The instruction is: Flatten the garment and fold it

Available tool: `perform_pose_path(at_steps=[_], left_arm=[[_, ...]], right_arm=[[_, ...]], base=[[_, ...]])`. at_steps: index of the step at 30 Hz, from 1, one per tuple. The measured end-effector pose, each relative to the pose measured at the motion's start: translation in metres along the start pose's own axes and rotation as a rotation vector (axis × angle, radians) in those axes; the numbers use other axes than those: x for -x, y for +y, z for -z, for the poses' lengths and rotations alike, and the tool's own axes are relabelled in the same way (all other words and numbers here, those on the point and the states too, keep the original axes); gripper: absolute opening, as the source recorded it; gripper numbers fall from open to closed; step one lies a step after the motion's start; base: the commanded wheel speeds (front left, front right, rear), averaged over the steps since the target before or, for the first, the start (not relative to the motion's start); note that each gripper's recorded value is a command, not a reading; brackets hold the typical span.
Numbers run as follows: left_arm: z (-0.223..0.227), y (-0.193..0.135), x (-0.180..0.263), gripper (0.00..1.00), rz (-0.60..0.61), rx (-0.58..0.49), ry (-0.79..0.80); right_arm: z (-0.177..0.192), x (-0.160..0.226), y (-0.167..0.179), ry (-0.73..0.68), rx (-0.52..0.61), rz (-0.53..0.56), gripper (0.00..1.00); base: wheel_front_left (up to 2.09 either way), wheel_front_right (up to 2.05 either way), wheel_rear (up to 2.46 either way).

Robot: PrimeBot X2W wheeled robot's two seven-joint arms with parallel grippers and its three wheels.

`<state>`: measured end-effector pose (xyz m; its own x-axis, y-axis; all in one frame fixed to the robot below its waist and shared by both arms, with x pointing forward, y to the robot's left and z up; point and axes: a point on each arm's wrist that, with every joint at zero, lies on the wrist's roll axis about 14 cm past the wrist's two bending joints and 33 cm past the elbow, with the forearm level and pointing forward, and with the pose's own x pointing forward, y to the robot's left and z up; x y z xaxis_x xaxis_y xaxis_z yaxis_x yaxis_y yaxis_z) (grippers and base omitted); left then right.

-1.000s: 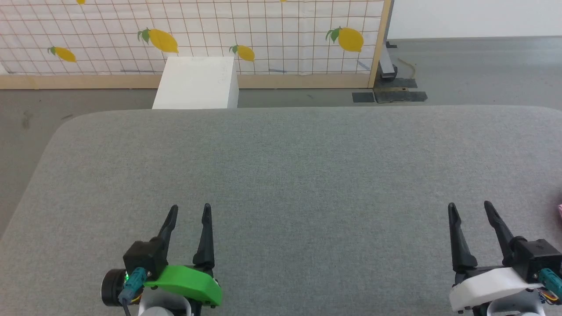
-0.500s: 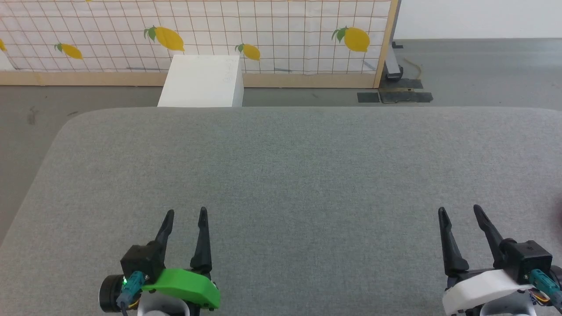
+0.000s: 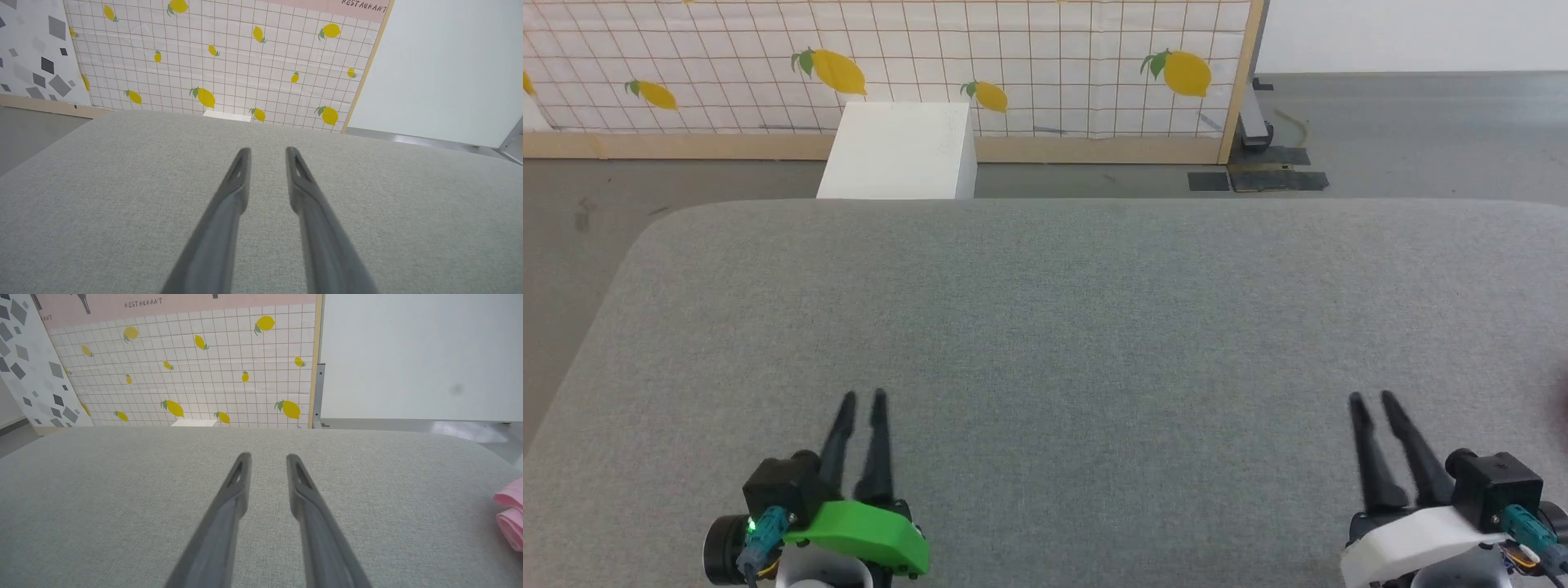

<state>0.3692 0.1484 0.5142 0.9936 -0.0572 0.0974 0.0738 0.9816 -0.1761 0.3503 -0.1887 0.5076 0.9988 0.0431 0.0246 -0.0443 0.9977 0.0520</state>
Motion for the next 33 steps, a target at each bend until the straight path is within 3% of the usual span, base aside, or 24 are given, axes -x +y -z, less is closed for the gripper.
perform_pose_path(at_steps=[33], left_arm=[[-0.0022, 0.0032, -0.0015, 0.0, -0.005, -0.032, 0.018]], right_arm=[[0.002, -0.0012, 0.0036, 0.02, 0.01, -0.012, 0.0]], base=[[0.0, 0.0, 0.0]])
